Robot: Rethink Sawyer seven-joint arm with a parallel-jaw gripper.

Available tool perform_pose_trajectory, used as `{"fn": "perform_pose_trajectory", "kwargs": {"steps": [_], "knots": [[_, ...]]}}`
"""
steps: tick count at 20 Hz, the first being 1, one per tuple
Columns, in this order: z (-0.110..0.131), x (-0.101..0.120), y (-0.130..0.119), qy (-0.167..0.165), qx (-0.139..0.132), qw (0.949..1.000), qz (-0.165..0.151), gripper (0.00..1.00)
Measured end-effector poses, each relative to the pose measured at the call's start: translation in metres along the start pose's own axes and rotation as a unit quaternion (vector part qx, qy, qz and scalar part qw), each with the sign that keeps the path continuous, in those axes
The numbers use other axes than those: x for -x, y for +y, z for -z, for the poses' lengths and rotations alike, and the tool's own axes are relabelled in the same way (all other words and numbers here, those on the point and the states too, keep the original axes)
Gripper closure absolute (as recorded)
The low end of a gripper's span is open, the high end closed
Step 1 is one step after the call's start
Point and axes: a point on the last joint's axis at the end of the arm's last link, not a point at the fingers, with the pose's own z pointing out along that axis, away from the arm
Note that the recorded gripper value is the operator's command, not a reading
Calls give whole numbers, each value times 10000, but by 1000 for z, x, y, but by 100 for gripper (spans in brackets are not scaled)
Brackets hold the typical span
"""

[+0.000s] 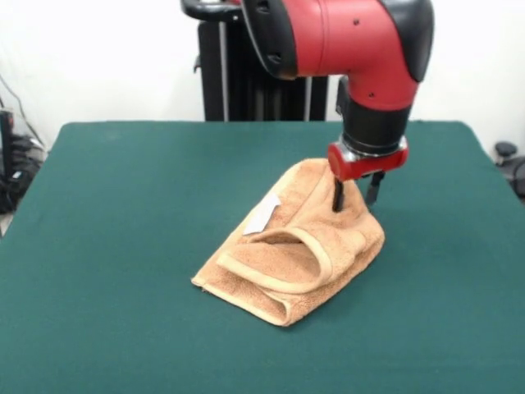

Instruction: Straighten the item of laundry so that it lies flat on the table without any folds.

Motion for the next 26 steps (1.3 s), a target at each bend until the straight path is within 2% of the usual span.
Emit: {"fn": "perform_pose_trajectory", "kwargs": {"steps": [1, 7, 8, 13, 14, 20, 26], "knots": [[2, -7, -5, 50, 74, 9999, -130, 0], [11, -24, -10, 160, 259, 9988, -396, 0], [18, -33, -8, 240, 334, 9979, -491, 0], [42, -46, 4, 462, 478, 9956, -668, 0], [54, -49, 11, 557, 528, 9945, -717, 0], [82, -49, 32, 666, 586, 9935, -714, 0], [87, -42, 47, 586, 510, 9956, -523, 0]]}}
